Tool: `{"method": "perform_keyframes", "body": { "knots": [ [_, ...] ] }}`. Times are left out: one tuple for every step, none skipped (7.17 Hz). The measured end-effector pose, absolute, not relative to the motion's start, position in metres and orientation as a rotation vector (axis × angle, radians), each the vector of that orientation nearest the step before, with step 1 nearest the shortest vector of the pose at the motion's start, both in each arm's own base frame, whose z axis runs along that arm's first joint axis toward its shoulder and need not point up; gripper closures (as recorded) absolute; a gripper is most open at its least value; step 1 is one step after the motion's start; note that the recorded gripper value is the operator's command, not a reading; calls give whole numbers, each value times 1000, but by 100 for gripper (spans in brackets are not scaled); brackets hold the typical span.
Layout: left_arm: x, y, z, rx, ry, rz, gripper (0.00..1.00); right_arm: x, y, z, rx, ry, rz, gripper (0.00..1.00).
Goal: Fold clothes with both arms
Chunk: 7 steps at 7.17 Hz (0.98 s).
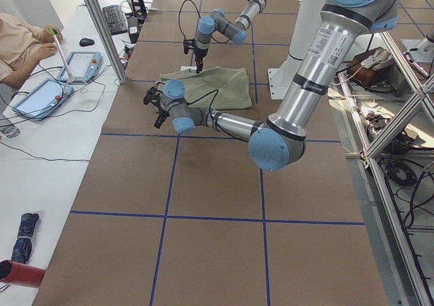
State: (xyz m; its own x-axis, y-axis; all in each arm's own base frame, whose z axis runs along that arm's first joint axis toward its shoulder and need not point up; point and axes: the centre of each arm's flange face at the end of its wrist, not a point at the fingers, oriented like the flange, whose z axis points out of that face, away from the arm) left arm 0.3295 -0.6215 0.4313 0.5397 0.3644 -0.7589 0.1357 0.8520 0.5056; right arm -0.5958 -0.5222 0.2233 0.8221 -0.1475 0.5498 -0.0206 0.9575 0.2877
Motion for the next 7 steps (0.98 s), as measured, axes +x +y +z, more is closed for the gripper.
{"method": "perform_keyframes", "body": {
  "knots": [
    [330, -621, 431, 557, 1005, 145, 0, -601, -523, 228, 280, -594, -77, 0],
    [330, -621, 431, 557, 1005, 145, 0, -605, -523, 236, 270, -580, -83, 0],
    [330, -621, 432, 556, 1005, 146, 0, -609, -522, 242, 260, -567, -87, 0],
    [330, -621, 432, 556, 1005, 146, 0, -612, -522, 247, 254, -558, -93, 0],
    [330, -621, 432, 555, 1005, 145, 0, -612, -523, 251, 250, -547, -103, 0],
    [330, -621, 432, 555, 1005, 145, 0, -608, -529, 256, 248, -530, -113, 0],
    [331, -620, 432, 554, 1005, 145, 0, -598, -540, 262, 246, -509, -121, 0]
  ]
}}
